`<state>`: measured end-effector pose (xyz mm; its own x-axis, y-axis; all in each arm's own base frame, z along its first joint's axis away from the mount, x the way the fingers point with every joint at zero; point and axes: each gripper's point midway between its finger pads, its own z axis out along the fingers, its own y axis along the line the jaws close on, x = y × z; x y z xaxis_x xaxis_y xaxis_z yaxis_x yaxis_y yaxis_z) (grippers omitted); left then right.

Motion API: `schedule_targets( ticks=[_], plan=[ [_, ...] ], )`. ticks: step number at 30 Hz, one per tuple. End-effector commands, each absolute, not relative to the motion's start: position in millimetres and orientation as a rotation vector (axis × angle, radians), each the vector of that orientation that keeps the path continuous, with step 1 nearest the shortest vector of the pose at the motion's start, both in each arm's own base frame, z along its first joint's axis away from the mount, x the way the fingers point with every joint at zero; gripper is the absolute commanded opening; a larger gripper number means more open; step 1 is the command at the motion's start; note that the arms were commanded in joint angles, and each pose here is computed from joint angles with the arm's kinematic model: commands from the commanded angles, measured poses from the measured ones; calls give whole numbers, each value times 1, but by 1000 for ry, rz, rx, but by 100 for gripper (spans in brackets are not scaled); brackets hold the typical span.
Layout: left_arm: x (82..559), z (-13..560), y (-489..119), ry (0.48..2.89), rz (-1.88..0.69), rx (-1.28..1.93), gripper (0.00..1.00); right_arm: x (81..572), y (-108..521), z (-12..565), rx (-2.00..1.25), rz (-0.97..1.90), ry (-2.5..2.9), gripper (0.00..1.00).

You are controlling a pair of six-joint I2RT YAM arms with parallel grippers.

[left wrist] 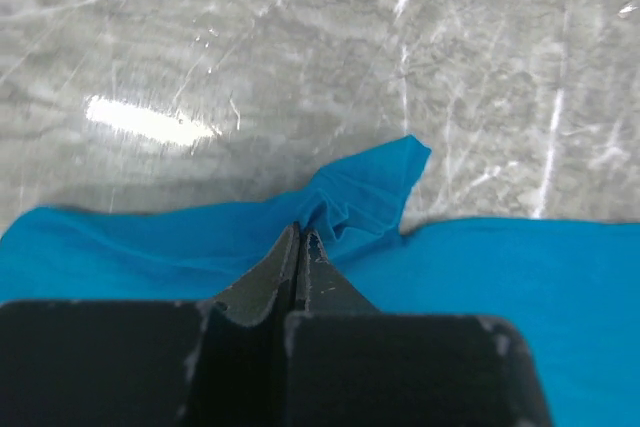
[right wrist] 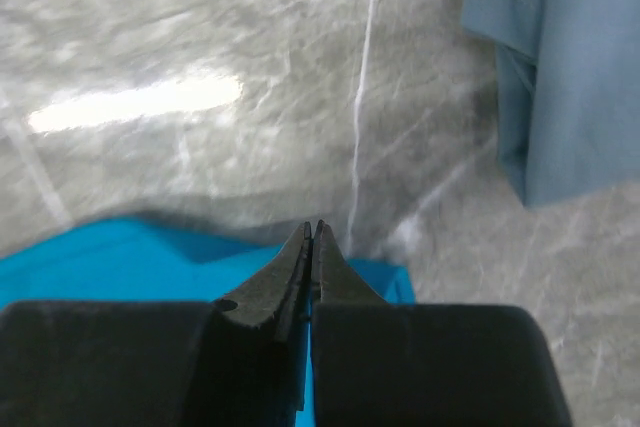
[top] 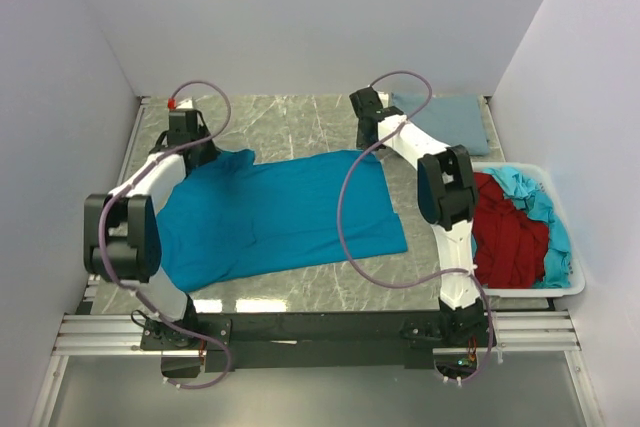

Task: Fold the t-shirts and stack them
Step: Fold the tshirt

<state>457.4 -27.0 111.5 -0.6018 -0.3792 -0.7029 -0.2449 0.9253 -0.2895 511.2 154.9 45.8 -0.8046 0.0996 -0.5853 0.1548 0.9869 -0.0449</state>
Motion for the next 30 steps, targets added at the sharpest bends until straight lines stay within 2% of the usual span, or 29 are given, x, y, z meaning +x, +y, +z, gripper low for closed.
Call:
schedule_targets(
  ticks=[1, 7, 18, 30],
  plan=[
    [447, 141, -37, 2131, -288, -483, 0, 517, 157, 105, 206, -65, 2361, 0],
    [401, 143, -59, 2062, -439, -610, 0, 490, 154, 110, 213, -21, 2348, 0],
    [320, 146, -35, 1925, -378, -877, 0, 444, 133, 109, 250, -34, 2339, 0],
    [271, 157, -18, 1859, -352, -981, 0, 422, 116, 112, 265, -82, 2333, 0]
  ],
)
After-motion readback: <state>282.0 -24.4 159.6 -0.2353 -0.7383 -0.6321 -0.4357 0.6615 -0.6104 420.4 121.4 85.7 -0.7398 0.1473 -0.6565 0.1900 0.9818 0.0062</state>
